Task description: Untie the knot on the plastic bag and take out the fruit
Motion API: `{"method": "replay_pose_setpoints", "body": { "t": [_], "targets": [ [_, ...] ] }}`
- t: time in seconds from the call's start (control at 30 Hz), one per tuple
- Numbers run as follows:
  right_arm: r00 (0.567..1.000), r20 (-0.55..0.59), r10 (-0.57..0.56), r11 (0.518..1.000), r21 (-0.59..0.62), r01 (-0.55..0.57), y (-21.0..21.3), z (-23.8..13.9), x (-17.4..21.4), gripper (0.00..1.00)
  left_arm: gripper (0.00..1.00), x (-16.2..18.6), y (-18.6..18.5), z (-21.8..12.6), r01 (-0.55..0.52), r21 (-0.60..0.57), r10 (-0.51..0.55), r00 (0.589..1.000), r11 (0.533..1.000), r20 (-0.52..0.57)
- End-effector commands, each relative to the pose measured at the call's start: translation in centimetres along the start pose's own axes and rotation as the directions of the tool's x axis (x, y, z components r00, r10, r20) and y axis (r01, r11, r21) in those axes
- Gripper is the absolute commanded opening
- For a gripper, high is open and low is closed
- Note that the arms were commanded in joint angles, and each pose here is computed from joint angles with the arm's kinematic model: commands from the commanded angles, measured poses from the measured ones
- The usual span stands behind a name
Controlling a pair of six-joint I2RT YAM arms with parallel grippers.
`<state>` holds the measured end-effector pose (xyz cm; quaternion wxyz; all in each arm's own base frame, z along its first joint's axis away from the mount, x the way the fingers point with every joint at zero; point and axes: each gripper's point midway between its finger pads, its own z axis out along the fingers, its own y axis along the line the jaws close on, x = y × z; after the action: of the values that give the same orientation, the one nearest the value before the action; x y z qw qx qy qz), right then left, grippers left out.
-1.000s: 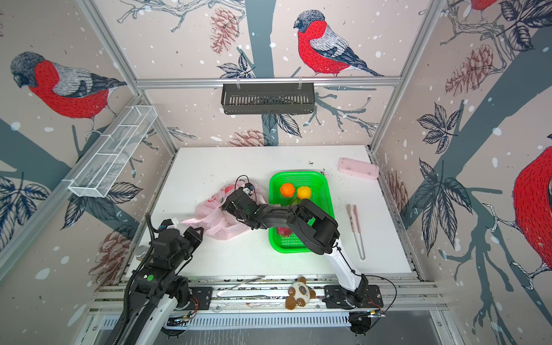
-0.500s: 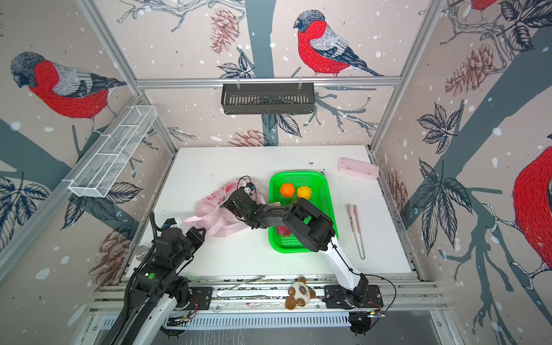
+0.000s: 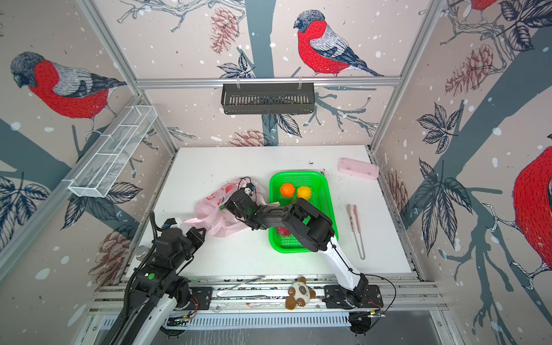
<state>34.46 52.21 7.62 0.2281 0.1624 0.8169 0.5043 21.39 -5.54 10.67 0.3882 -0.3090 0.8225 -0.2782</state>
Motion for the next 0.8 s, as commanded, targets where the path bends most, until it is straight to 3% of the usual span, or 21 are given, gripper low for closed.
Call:
{"method": "replay_pose_setpoints", "body": {
  "t": [0.0, 0.3, 0.77],
  "targets": [
    [1.0, -0.003, -0.017, 1.0, -0.016, 0.017, 0.7, -0.3, 0.2, 0.18, 0.0, -0.6, -0.5, 0.0, -0.004, 0.017, 0.004, 1.0, 1.0, 0.029],
    [0.995, -0.001, -0.095, 0.995, -0.03, 0.095, 2.2, -1.8, 0.2, 0.08, 0.0, -1.0, -0.1, -0.1, -0.002, 0.001, 0.002, 0.999, 1.0, 0.051],
    [0.977, -0.088, -0.193, 0.98, -0.06, 0.188, 5.0, -4.3, 1.4, 0.06, 0.0, -1.2, 1.0, 0.1, 0.034, -0.011, -0.033, 0.994, 0.999, 0.1]
  ]
}}
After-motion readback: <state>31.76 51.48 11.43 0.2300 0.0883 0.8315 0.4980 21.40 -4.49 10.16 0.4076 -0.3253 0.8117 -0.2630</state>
